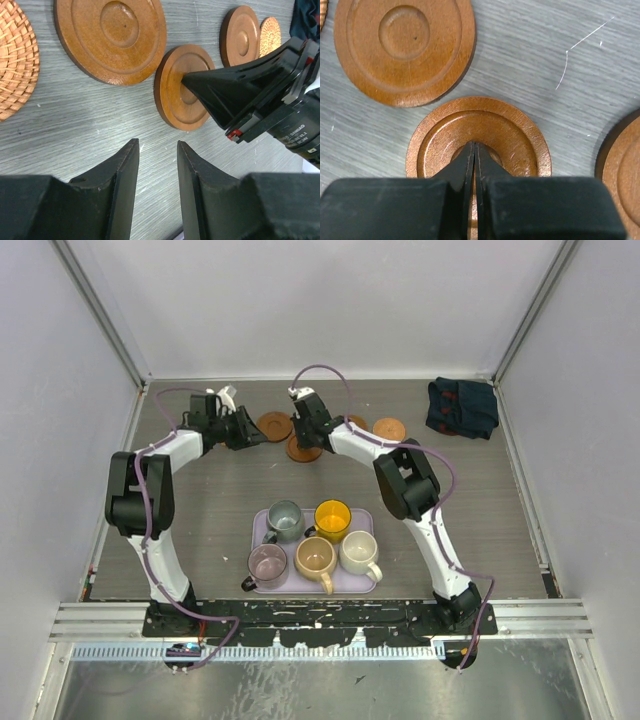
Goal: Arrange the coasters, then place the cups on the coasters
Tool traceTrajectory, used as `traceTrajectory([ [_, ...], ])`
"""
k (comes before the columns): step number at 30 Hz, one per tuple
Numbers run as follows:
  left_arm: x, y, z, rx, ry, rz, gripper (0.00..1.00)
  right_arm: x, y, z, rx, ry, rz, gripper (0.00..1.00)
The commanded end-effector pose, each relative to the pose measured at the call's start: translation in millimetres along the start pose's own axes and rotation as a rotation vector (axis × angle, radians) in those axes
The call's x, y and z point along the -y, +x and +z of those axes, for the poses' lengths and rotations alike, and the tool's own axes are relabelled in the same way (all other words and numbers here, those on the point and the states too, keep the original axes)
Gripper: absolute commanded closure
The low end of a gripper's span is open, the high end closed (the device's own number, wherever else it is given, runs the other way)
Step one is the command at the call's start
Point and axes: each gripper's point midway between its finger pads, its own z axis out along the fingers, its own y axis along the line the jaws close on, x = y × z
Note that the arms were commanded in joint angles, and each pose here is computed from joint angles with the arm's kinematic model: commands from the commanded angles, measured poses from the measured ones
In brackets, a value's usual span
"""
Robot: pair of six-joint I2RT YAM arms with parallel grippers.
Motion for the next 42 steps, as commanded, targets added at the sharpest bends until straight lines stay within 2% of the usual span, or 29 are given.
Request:
traceTrajectory([
  [1,5.7,-18.6,-0.6,0.030,0.017,0.043,0.62,27.2,3.2,10.7,-0.021,0.088,0.014,0.93],
  [15,0.9,-19.4,6.1,0.017,0.013,0.042,0.61,66.6,-18.3,30.3,0.047,0.101,0.085,0.91],
  [42,-3.8,-19.6,13.4,0.013,0.019,0.025,0.60,40.0,-5.5,35.6,0.007,-0.028,0.070,0.90],
])
